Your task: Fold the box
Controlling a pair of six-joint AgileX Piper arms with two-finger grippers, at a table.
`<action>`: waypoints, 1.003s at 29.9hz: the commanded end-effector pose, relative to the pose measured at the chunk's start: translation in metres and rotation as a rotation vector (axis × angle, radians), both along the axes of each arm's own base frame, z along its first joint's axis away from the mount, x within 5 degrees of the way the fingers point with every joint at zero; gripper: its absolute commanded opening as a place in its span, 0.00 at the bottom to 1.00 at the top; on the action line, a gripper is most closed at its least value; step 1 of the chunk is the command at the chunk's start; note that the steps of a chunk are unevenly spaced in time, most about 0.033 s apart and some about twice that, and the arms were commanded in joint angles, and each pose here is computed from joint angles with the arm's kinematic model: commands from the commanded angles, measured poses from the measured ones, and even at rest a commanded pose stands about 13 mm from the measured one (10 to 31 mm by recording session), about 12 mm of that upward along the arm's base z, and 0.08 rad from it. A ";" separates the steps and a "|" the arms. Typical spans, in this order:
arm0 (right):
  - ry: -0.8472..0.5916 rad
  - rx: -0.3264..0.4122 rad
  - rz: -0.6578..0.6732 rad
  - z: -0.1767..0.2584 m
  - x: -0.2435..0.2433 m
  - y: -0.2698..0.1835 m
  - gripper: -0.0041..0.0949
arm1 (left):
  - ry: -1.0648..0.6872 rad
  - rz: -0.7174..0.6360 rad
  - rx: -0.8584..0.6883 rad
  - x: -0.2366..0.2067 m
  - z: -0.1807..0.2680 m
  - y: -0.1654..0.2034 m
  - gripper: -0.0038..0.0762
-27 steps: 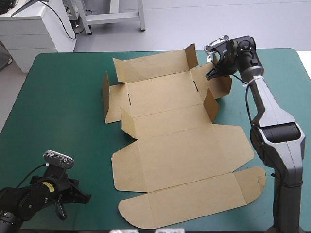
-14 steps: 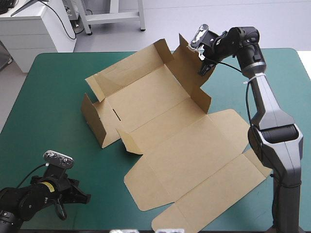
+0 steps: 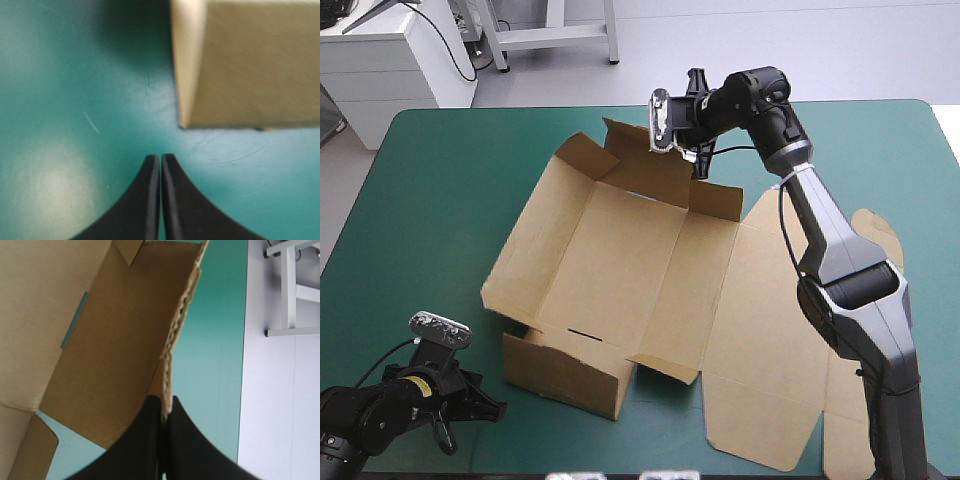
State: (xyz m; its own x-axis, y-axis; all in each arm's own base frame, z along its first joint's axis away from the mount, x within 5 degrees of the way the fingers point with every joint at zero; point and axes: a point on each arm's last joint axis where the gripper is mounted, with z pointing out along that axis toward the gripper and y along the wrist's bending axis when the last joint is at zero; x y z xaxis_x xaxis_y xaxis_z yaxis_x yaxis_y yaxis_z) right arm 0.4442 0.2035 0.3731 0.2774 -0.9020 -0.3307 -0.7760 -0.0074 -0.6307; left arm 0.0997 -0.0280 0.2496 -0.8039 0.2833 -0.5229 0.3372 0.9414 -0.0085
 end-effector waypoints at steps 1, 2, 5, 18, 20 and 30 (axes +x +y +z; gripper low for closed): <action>-0.161 0.016 0.044 0.045 -0.023 0.007 0.02 | -0.050 0.015 -0.032 0.004 0.009 -0.002 0.04; -0.163 0.017 0.053 0.046 -0.025 0.011 0.02 | -0.050 0.015 -0.032 0.004 0.009 -0.002 0.04; -0.158 0.018 0.076 0.045 -0.030 0.020 0.02 | -0.052 0.016 -0.032 0.004 0.009 -0.002 0.04; -0.289 0.067 0.215 0.054 -0.055 0.074 0.02 | -0.052 0.016 -0.033 0.004 0.009 -0.002 0.04; -0.305 0.060 0.233 0.055 -0.058 0.077 0.02 | -0.053 0.016 -0.033 0.004 0.009 -0.002 0.04; -0.253 0.051 0.256 0.051 -0.062 0.079 0.02 | -0.052 0.012 -0.031 0.004 0.009 -0.002 0.04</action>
State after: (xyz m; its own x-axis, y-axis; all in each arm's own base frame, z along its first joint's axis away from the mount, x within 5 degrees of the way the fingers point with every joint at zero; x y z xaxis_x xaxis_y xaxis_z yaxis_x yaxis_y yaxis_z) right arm 0.3970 0.2927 0.3780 0.5393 -0.8060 -0.2440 -0.6590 -0.2235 -0.7182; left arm 0.0995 -0.0280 0.2495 -0.8054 0.2829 -0.5209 0.3371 0.9414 -0.0100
